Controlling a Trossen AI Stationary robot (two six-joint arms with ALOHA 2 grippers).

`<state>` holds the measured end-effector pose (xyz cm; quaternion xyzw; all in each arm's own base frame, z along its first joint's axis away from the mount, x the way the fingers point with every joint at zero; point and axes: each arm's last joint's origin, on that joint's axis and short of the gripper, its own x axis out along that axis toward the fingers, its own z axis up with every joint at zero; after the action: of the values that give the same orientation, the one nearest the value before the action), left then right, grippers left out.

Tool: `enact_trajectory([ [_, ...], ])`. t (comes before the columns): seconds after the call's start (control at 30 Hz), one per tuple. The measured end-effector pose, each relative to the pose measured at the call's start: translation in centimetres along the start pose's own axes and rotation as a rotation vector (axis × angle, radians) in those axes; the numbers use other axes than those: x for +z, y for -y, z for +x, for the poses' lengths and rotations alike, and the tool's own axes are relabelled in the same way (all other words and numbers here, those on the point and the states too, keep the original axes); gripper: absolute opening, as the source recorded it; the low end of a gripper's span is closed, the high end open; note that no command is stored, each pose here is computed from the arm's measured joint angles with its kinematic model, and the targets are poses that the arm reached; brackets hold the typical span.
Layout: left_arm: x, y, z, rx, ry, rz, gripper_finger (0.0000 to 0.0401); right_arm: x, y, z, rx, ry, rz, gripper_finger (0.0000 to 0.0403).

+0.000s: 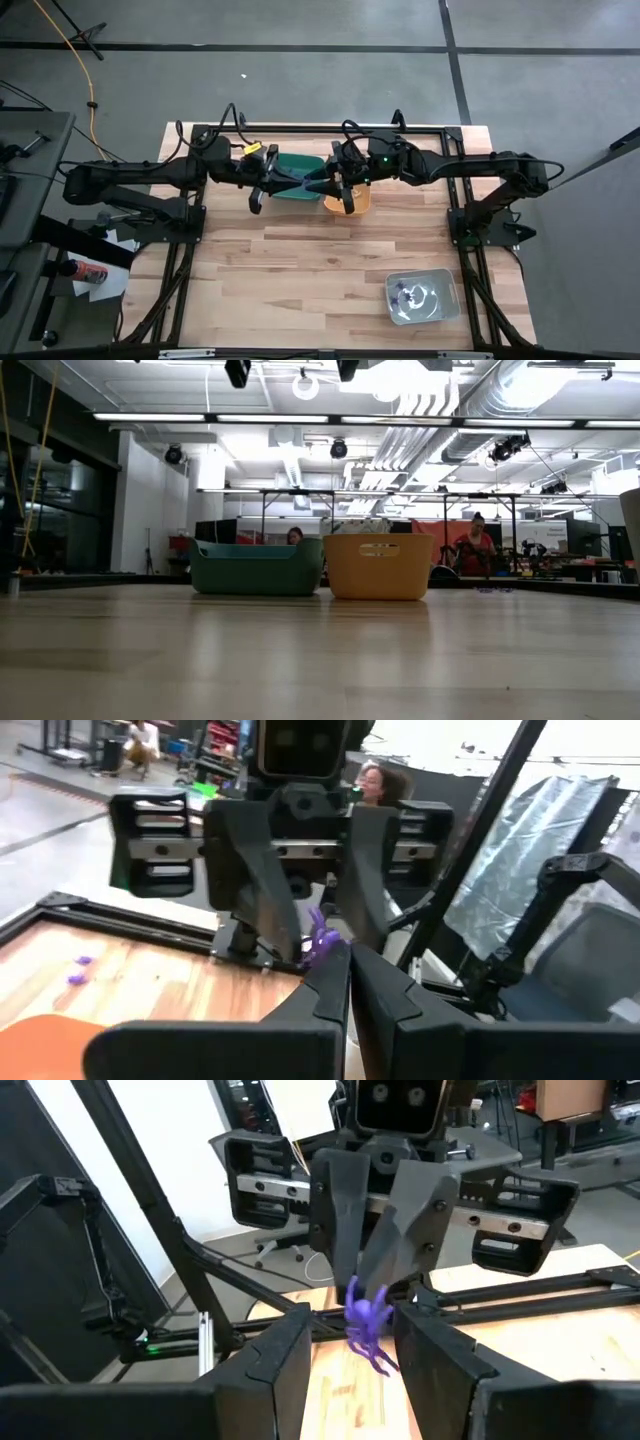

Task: Sort Halloween decoration
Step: Put the violet spider toy into the gray bin

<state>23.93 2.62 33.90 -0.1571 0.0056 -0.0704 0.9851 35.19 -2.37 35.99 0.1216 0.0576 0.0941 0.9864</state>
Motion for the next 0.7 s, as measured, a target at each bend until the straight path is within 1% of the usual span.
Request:
enact_trajectory([
  [0.1,0.01,-0.07,0.0,0.024,0.006,-0.001,0.0,0.0,0.0,0.0,0.0,0.0,0.0,0.014],
  [0.27,0.01,-0.08,0.0,0.026,0.007,0.015,0.0,-0.02,0.0,0.0,0.0,-0.002,-0.026,0.0139],
  [0.37,0.01,-0.1,0.0,0.028,0.007,0.016,0.0,-0.03,0.01,0.0,-0.001,-0.003,-0.028,0.0127],
  [0.47,0.01,-0.11,0.0,0.029,0.007,0.017,0.0,-0.09,0.02,0.0,-0.002,-0.008,-0.048,0.0097],
  [0.57,0.02,-0.12,-0.01,0.034,0.009,0.023,0.0,-0.14,0.04,0.0,-0.003,-0.013,-0.07,0.0051],
  [0.63,0.02,-0.13,-0.01,0.038,0.009,0.05,0.0001,-0.21,0.11,-0.01,-0.015,-0.019,-0.083,0.0019],
  [0.7,0.03,-0.14,-0.01,0.043,0.01,0.073,0.0002,-0.24,0.15,-0.01,-0.028,-0.02,-0.09,0.0008],
])
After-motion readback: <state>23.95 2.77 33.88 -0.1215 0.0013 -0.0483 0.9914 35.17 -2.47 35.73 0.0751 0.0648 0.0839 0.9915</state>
